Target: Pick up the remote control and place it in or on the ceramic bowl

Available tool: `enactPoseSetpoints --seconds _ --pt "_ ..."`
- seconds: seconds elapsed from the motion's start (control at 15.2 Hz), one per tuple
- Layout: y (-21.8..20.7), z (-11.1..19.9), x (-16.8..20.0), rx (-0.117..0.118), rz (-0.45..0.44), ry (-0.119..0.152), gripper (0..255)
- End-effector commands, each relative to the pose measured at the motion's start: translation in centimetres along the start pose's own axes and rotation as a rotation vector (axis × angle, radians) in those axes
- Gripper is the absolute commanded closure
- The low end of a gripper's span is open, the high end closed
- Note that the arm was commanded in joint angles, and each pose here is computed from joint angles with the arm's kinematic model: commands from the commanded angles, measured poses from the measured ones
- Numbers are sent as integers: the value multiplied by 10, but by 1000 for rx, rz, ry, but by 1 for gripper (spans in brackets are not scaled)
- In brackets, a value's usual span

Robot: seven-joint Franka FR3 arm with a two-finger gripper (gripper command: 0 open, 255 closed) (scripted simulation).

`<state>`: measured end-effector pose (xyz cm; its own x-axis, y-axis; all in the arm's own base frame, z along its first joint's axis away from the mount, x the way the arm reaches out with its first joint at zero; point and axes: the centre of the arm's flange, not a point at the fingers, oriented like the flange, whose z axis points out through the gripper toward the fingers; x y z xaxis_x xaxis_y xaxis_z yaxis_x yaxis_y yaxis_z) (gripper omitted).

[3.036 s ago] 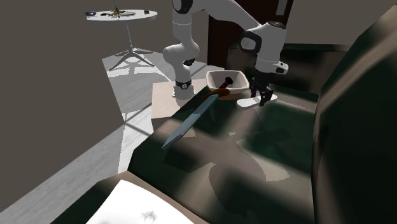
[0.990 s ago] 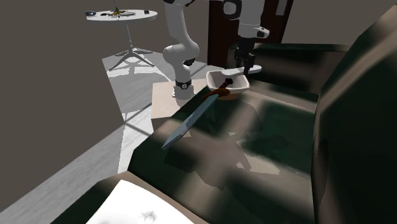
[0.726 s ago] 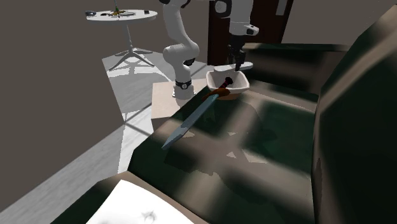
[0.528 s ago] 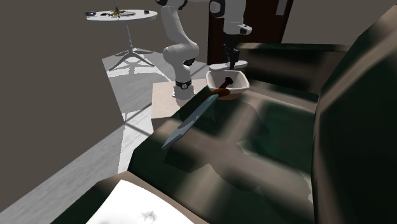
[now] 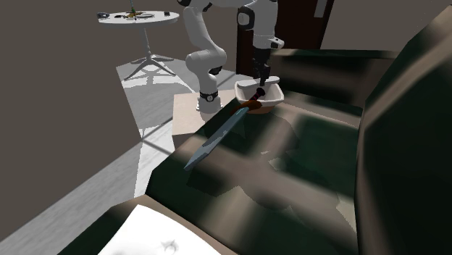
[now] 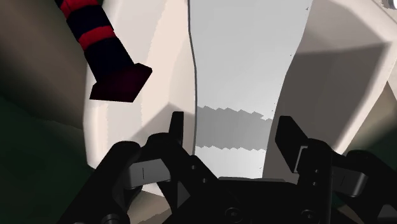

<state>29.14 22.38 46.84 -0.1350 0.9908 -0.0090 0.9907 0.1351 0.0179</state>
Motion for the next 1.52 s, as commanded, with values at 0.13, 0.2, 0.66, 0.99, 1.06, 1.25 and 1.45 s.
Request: enactPoseSetpoints --seconds 0.13,0.2,0.66,0.99,1.06,1.25,1.45 --pt "-1 21 1 -1 0 0 255" --pt "-1 26 1 -1 0 0 255" --pt "-1 33 1 -1 0 0 255" --pt "0 33 1 -1 0 0 0" --pt "-1 33 1 -1 0 0 0" --pt "-1 20 1 -1 0 0 0" --pt "-1 -17 1 -1 0 0 0"
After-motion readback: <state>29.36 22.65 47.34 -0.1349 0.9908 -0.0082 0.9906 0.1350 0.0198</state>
